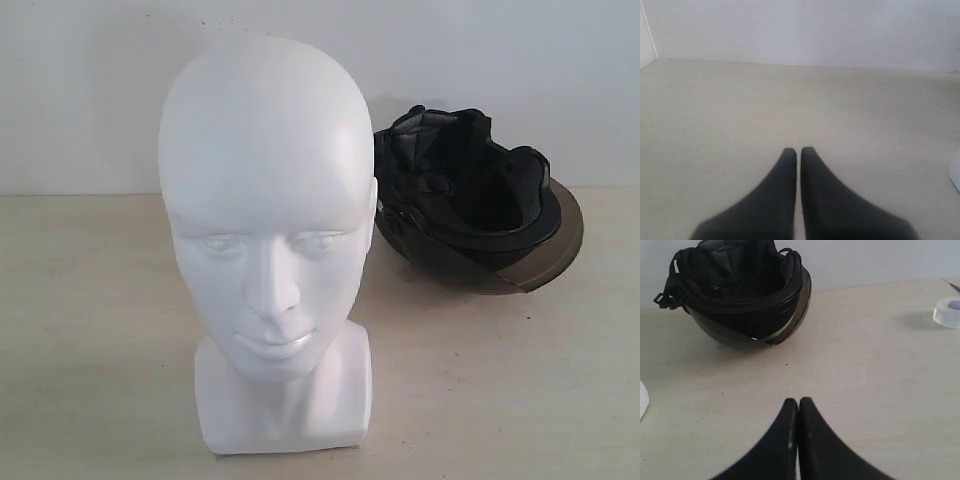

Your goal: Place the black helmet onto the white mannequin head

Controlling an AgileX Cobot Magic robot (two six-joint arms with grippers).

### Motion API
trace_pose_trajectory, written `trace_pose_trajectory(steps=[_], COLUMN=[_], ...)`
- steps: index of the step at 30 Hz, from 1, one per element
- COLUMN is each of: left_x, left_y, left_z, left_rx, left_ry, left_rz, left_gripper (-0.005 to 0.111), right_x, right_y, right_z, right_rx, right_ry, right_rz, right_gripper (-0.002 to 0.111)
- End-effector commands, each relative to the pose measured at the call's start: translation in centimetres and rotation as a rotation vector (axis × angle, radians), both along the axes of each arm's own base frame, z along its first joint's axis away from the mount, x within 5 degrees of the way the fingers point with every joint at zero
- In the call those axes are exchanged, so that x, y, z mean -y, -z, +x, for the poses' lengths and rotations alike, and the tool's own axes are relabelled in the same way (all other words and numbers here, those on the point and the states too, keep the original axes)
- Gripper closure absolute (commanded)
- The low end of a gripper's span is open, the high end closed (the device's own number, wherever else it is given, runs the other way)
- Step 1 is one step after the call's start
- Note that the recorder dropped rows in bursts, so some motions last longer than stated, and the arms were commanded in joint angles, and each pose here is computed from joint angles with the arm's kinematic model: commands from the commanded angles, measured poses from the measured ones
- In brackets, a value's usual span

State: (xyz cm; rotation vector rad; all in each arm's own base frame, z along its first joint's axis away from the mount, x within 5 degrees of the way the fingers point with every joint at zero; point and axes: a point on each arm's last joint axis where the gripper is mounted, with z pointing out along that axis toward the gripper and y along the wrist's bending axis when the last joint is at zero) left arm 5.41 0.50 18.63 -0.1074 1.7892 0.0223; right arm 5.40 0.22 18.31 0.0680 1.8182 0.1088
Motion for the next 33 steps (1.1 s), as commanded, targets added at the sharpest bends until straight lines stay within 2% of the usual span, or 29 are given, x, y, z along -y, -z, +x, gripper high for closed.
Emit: trace_pose_trajectory(steps=[1,12,14,19,24,26,27,28,29,30,33], left_x=[0.0,0.0,0.0,0.0,0.0,0.0,0.0,0.0,0.0,0.0,0.0], left_y=[0.1,0.1,0.1,0.1,0.1,0.1,0.1,0.1,0.1,0.1,0.1], left_z=[0.0,0.0,0.0,0.0,0.0,0.0,0.0,0.0,0.0,0.0,0.0], left_rx=[0.002,0.002,0.002,0.002,0.002,0.002,0.002,0.002,0.002,0.002,0.002], left_ry=[0.001,0.001,0.001,0.001,0.001,0.001,0.001,0.001,0.001,0.001,0.001], left_rz=[0.006,0.006,0.006,0.006,0.006,0.006,0.006,0.006,0.006,0.006,0.006], left_gripper=[0.102,0.102,0.102,0.102,0.102,0.102,0.102,0.102,0.102,0.102,0.102], right_x=[0.1,0.1,0.1,0.1,0.0,0.0,0.0,0.0,0.0,0.0,-0.2], right_y=[-0.1,-0.1,-0.6,-1.2,-3.2,-5.2,-6.2,-6.4,-6.9,-7.6,-10.2], right_z=[0.0,0.0,0.1,0.2,0.2,-0.3,-0.7,-0.8,-0.9,-1.0,-1.8], right_rx=[0.009,0.015,0.072,0.136,0.354,0.581,0.701,0.725,0.707,0.693,0.716], right_ry=[0.007,0.004,-0.005,-0.004,0.000,0.003,-0.005,-0.014,-0.025,-0.029,-0.044], right_rz=[-0.005,-0.025,-0.101,-0.104,-0.094,-0.065,0.028,0.098,0.228,0.274,0.151], right_gripper=[0.109,0.109,0.109,0.109,0.109,0.109,0.109,0.109,0.109,0.109,0.109])
